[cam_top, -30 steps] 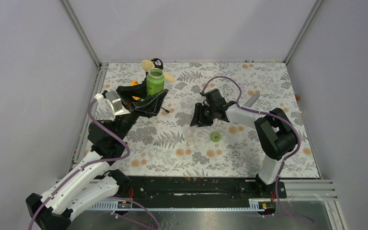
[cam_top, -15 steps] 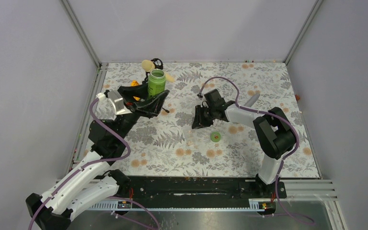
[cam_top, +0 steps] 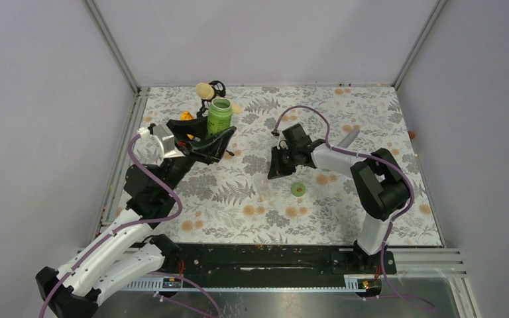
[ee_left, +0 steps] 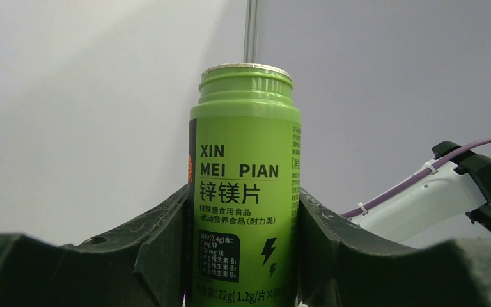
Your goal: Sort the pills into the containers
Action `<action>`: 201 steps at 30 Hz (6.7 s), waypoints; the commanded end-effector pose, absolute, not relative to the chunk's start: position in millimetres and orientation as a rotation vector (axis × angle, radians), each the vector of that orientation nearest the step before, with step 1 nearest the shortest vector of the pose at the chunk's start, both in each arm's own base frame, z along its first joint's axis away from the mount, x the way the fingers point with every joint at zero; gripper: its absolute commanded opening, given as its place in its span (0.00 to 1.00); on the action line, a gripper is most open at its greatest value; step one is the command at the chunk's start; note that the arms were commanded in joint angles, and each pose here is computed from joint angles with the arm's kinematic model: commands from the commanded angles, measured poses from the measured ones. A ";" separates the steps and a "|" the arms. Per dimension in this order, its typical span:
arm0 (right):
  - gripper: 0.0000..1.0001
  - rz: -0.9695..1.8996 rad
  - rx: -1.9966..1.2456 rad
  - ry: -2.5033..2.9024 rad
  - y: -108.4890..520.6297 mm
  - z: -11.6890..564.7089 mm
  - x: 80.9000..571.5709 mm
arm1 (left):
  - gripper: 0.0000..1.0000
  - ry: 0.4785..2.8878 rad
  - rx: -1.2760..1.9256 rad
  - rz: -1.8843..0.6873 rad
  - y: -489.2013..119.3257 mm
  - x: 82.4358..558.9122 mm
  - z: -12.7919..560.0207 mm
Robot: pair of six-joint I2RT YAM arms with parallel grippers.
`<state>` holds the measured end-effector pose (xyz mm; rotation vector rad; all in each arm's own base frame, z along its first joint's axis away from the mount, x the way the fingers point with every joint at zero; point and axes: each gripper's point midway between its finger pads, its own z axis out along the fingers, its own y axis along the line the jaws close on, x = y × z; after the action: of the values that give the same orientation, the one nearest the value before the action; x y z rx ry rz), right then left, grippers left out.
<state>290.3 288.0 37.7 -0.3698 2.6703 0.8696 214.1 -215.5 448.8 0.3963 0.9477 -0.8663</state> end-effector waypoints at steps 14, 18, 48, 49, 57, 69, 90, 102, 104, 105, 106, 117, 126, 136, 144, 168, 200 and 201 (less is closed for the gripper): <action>0.06 0.764 -0.535 2.488 276.1 85.3 282.2 | 0.00 0.875 0.418 -0.887 -216.0 204.5 468.3; 0.06 0.786 -0.573 2.480 276.9 83.7 277.5 | 0.00 0.875 0.420 -0.892 -217.0 204.4 468.1; 0.73 0.278 -0.177 2.602 198.9 81.5 279.9 | 0.00 0.938 0.421 -0.846 -214.3 211.5 450.6; 0.74 0.237 -0.155 2.601 190.4 80.2 277.4 | 0.00 0.945 0.422 -0.848 -215.1 212.1 448.7; 0.81 0.104 -0.138 2.681 163.2 57.2 253.3 | 0.00 0.975 0.419 -0.874 -216.9 211.5 437.2; 0.82 0.126 -0.234 2.777 185.3 32.0 258.2 | 0.00 1.025 0.416 -0.885 -217.8 212.6 421.6; 0.48 0.098 -0.232 2.786 187.3 27.1 260.9 | 0.00 1.052 0.436 -0.897 -223.8 214.7 414.0; 0.47 0.570 -0.191 2.564 194.2 162.5 259.1 | 0.00 1.120 0.559 -0.859 -240.0 222.1 389.7; 0.47 0.674 -0.243 2.478 200.8 199.1 256.3 | 0.00 1.118 0.602 -0.853 -244.0 220.8 385.2; 0.47 0.717 -0.277 2.434 205.2 217.0 255.1 | 0.00 1.115 0.625 -0.855 -246.3 219.6 382.9; 0.47 0.775 -0.313 2.394 210.7 235.0 251.3 | 0.00 1.108 0.659 -0.851 -248.7 217.4 380.8; 0.47 1.363 -0.585 1.953 262.3 399.6 202.2 | 0.00 1.083 0.924 -0.947 -272.9 190.0 368.7; 0.46 1.523 -0.631 1.923 277.1 409.9 197.3 | 0.00 1.058 0.971 -0.991 -277.1 180.4 366.5; 0.45 1.513 -0.743 2.021 282.7 391.5 183.8 | 0.00 1.063 1.021 -1.023 -283.2 177.0 364.2; 0.45 1.446 -0.813 2.081 280.6 378.6 176.9 | 0.00 1.072 1.038 -1.036 -285.5 176.4 363.4; 0.45 1.330 -0.951 2.178 276.5 348.2 168.6 | 0.00 1.076 1.152 -1.102 -294.8 167.1 361.1; 0.26 1.327 -0.789 1.963 289.2 343.0 185.3 | 0.00 1.027 0.992 -1.257 -296.9 161.1 387.4; 0.25 1.323 -0.814 1.933 289.2 347.1 184.9 | 0.00 1.020 0.980 -1.283 -296.6 158.4 390.5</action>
<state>200.7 283.2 353.7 -0.6116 1.9940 1.3236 182.9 -296.7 312.8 0.9983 1.3567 -1.2194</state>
